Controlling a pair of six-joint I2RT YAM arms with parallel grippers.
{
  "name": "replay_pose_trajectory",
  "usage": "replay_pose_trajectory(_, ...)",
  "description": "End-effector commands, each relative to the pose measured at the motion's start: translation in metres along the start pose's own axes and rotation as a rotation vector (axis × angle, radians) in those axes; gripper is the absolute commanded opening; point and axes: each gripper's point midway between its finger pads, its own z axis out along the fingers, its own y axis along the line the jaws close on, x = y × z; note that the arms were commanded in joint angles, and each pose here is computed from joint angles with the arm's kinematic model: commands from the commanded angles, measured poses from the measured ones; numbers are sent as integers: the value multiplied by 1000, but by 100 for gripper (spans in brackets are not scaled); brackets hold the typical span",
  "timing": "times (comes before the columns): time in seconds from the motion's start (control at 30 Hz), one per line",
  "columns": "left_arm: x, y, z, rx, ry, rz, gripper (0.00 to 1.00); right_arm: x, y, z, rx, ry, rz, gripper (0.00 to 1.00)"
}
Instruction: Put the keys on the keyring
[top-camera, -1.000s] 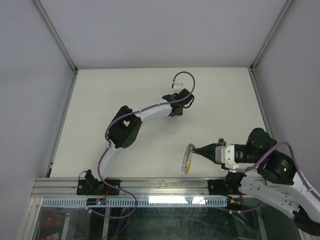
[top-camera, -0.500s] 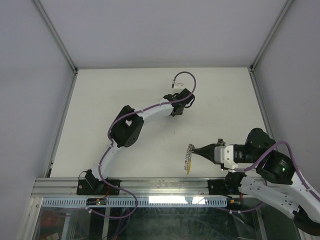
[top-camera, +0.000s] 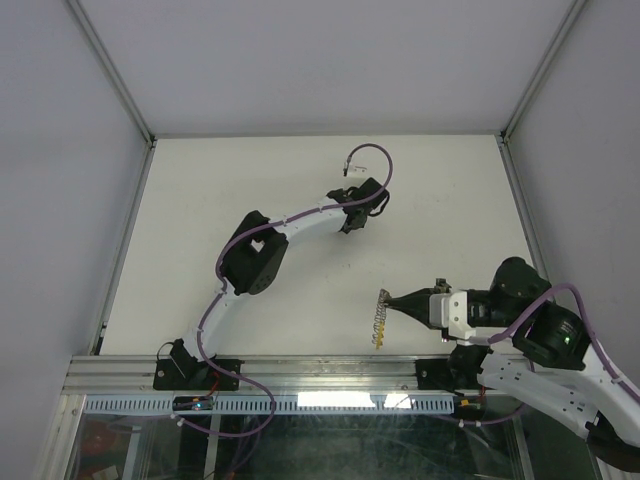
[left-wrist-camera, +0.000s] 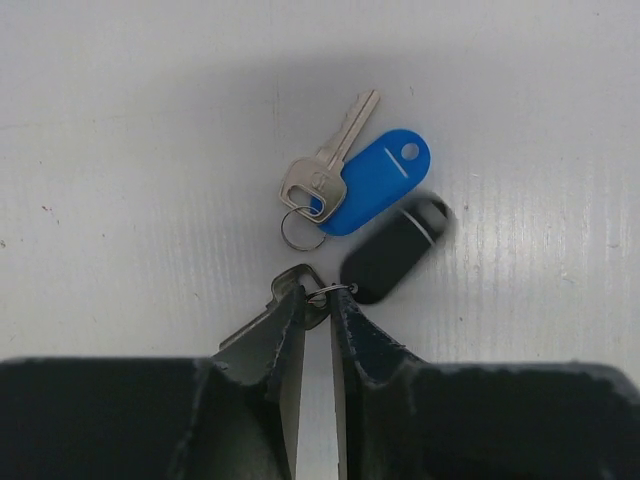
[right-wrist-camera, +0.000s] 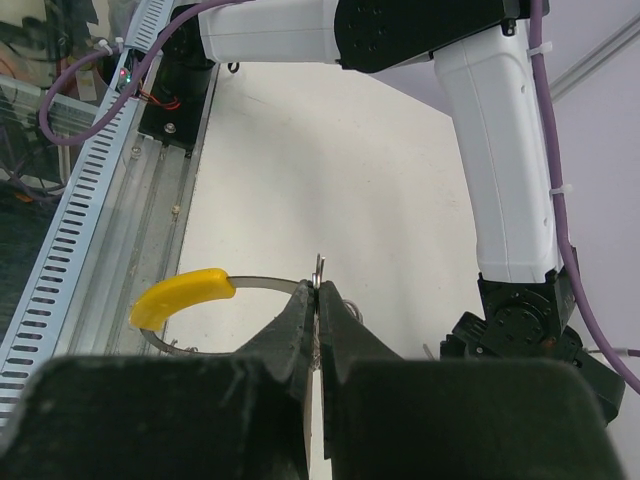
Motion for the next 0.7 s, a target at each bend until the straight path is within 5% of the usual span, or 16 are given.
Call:
replay_pose_trajectory(0.0, 3, 6, -5, 20, 4, 31, 12, -12, -5, 0, 18, -53, -17, 0)
replay_pose_trajectory(0.43, 91, 33, -68, 280, 66, 322, 3, -14, -7, -1, 27, -53, -21, 0)
replay_pose_trajectory(0.67, 108, 77, -109, 294, 25, 352, 16, -17, -9, -3, 42, -55, -25, 0)
